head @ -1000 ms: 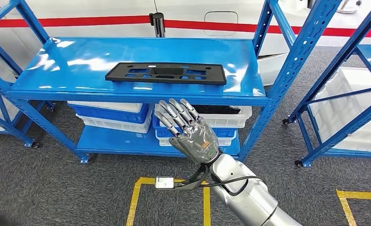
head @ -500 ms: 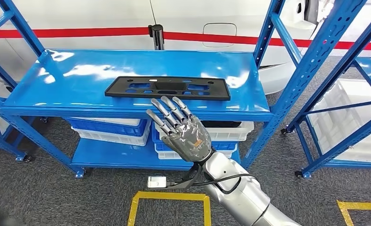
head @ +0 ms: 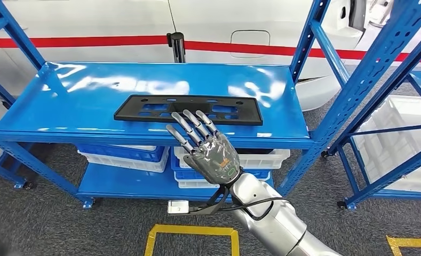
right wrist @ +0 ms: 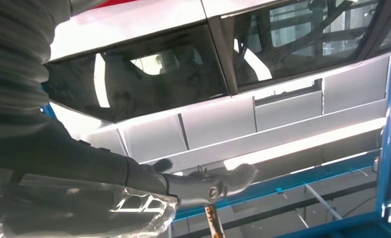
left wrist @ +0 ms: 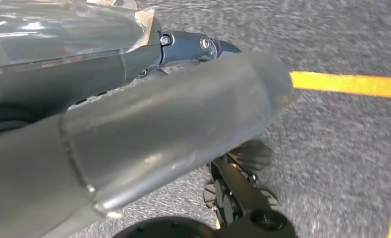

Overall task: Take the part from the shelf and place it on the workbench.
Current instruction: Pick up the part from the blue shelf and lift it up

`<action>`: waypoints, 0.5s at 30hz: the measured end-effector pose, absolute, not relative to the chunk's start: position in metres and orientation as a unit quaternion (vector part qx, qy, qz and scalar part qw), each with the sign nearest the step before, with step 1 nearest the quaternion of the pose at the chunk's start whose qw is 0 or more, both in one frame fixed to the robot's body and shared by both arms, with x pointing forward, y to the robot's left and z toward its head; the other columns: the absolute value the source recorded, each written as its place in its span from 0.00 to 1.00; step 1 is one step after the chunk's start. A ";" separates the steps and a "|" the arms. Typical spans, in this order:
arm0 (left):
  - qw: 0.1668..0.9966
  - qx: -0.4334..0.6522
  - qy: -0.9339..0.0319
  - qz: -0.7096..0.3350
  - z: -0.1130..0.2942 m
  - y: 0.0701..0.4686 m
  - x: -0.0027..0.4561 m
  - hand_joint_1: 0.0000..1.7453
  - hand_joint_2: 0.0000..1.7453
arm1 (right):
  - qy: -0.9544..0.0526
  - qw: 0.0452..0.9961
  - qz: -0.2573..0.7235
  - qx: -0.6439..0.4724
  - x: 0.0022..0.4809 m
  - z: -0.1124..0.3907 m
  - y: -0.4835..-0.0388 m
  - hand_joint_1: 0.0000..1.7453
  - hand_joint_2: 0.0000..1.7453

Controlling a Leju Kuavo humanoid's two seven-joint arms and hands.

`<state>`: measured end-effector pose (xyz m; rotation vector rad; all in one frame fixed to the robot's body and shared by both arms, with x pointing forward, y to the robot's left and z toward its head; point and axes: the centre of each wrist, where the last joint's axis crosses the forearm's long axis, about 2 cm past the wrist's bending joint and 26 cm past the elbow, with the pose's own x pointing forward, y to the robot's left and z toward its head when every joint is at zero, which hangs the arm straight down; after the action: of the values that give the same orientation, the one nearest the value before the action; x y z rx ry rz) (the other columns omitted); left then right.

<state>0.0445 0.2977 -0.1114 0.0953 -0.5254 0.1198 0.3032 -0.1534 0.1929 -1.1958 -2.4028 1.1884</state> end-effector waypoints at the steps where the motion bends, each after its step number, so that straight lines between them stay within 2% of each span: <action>1: 0.962 0.047 -0.261 0.058 -0.111 0.297 0.045 0.00 0.00 | -0.814 0.104 0.403 -0.405 0.303 0.192 -0.153 0.00 1.00; 15: 0.964 0.040 -0.259 0.051 -0.112 0.296 0.037 0.00 0.00 | -0.806 0.123 0.412 -0.406 0.293 0.176 -0.160 0.00 1.00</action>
<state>0.0371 0.2958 -0.1123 0.0810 -0.5243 0.1040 0.2934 -0.1599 0.1764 -1.1834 -2.3532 1.2035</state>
